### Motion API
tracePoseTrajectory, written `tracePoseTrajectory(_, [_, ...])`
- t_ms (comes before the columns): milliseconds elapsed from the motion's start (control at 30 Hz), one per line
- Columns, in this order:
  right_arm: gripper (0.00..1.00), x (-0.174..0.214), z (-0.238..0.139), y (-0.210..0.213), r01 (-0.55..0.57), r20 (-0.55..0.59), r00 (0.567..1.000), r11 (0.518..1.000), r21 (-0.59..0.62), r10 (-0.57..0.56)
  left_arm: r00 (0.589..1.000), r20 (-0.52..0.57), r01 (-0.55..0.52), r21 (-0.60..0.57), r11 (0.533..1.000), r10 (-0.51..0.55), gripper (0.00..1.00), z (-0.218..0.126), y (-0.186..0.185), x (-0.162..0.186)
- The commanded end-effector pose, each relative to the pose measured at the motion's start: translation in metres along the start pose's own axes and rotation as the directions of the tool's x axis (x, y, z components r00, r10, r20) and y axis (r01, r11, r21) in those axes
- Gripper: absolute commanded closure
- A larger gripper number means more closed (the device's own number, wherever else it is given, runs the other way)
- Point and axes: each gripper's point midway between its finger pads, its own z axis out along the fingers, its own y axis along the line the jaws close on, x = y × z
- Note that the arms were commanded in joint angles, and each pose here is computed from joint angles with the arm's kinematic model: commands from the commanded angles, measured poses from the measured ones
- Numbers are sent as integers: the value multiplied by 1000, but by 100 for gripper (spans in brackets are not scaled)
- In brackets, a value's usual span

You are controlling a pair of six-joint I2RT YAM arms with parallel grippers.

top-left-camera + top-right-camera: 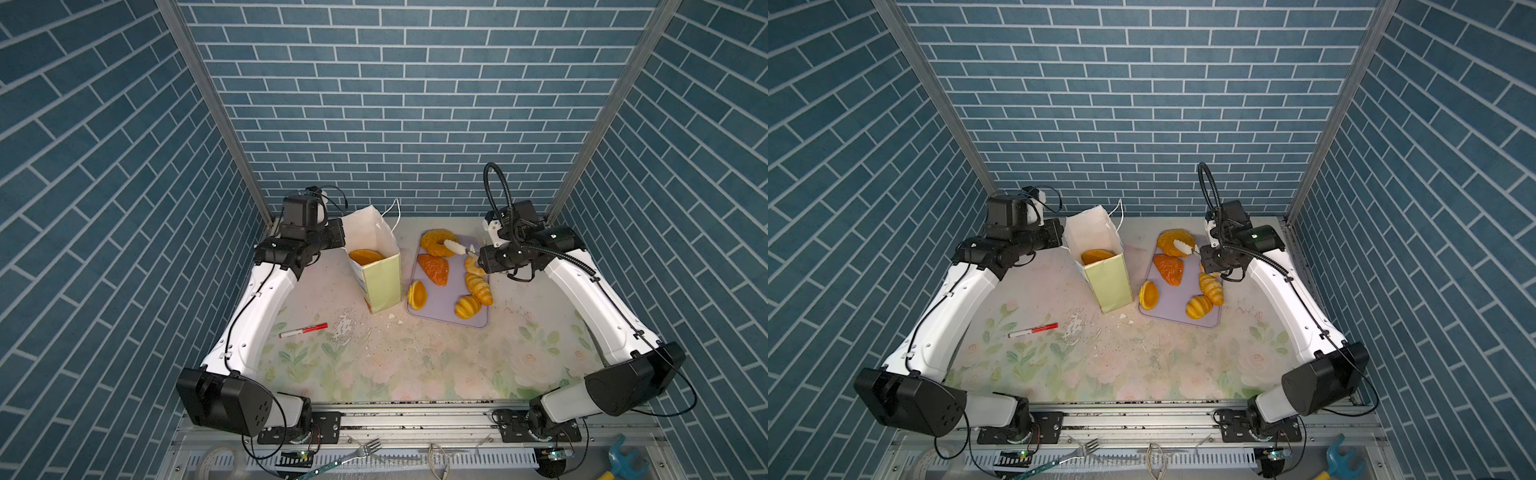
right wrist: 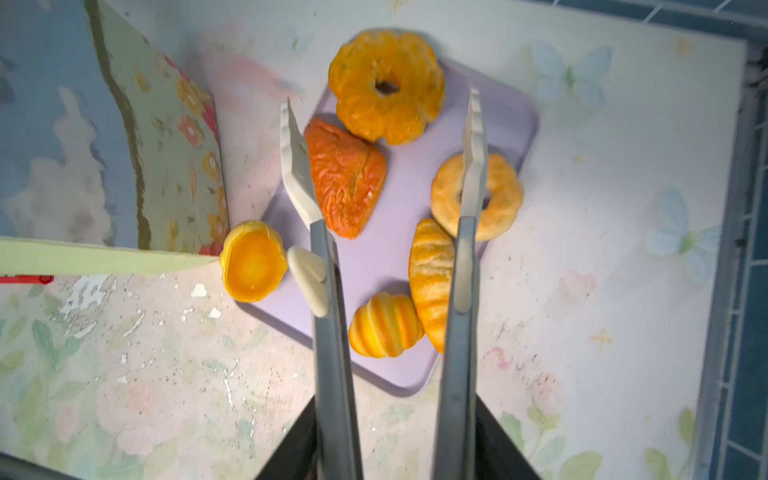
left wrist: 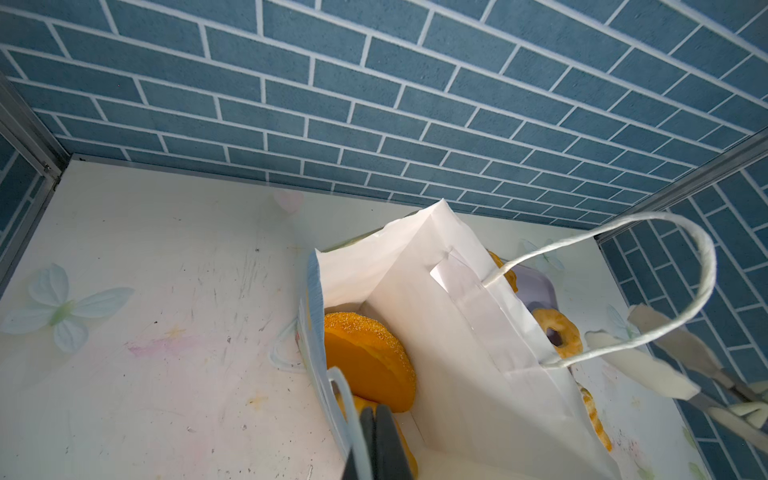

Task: Place the fake bread into the paper bag
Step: 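Move the empty tongs back from the bag to the bread tray, then lower the tongs onto the small yellow bun slice and close them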

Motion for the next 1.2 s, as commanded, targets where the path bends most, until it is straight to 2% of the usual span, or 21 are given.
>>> tracePoseTrajectory(0, [51,14,13,16,-76,-60,996,993,-90,71,1000,5,-17,1,1000,17,100,-2,0,-8])
tracePoseTrajectory(300, [49,34,38,58,-64,-148,989,973,-220,32,1000,5,-16,18,1000,16,100,-1,-3,-10])
tracePoseTrajectory(833, [47,38,77,102,7,-226,971,960,-278,-73,1000,-8,-2,19,1000,2,100,-1,-1,0])
tracePoseTrajectory(1033, [49,45,84,109,-11,-255,964,951,-308,-71,1000,-8,1,17,1000,-1,100,-1,0,1])
tracePoseTrajectory(1167, [55,52,86,112,-17,-274,959,946,-323,-76,1000,-7,2,20,1000,-2,100,-2,-1,1])
